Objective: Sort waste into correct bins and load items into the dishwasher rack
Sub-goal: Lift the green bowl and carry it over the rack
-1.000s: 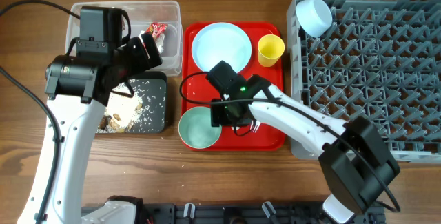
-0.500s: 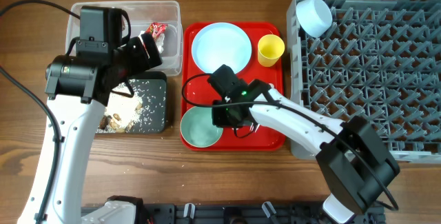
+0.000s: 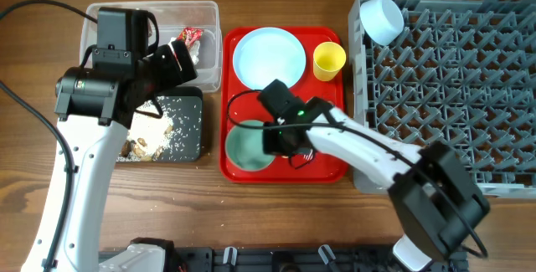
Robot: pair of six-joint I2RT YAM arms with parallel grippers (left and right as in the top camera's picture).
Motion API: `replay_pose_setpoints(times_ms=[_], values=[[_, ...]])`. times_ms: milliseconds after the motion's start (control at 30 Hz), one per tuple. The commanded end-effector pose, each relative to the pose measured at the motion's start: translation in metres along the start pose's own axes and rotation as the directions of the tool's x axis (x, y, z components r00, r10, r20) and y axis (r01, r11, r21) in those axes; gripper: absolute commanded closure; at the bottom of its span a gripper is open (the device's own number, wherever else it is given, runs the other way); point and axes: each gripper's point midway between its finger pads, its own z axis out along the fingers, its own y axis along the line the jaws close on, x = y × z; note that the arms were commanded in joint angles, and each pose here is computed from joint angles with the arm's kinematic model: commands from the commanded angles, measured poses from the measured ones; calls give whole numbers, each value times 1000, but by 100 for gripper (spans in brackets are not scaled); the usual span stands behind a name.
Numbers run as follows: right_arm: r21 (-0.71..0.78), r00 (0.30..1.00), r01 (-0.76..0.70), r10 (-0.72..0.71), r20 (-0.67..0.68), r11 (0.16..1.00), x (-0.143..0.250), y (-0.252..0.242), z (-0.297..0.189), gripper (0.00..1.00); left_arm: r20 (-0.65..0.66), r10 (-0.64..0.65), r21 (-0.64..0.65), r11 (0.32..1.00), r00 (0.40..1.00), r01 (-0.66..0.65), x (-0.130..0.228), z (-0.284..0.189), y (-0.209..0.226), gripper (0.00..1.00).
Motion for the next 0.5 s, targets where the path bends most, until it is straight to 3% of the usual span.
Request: replay_pose_setpoints(times_ms=[0, 133, 267, 367, 467], values=[[-60, 957, -37, 53, 286, 998, -60, -6, -99, 96, 20, 7, -4, 1000, 1000, -7, -6, -4, 1, 0], [0, 826, -189, 159, 541, 982, -86, -68, -190, 96, 20, 7, -4, 1000, 1000, -7, -6, -4, 1, 0], [99, 602, -410, 187, 777, 907, -85, -144, -272, 96, 20, 7, -4, 1000, 1000, -7, -6, -4, 1, 0], [175, 415, -597, 116, 902, 783, -69, -196, -328, 95, 20, 7, -4, 1000, 1000, -7, -6, -4, 1, 0], [253, 340, -712, 6, 940, 655, -60, -223, -354, 96, 20, 7, -4, 1000, 1000, -7, -6, -4, 1, 0]])
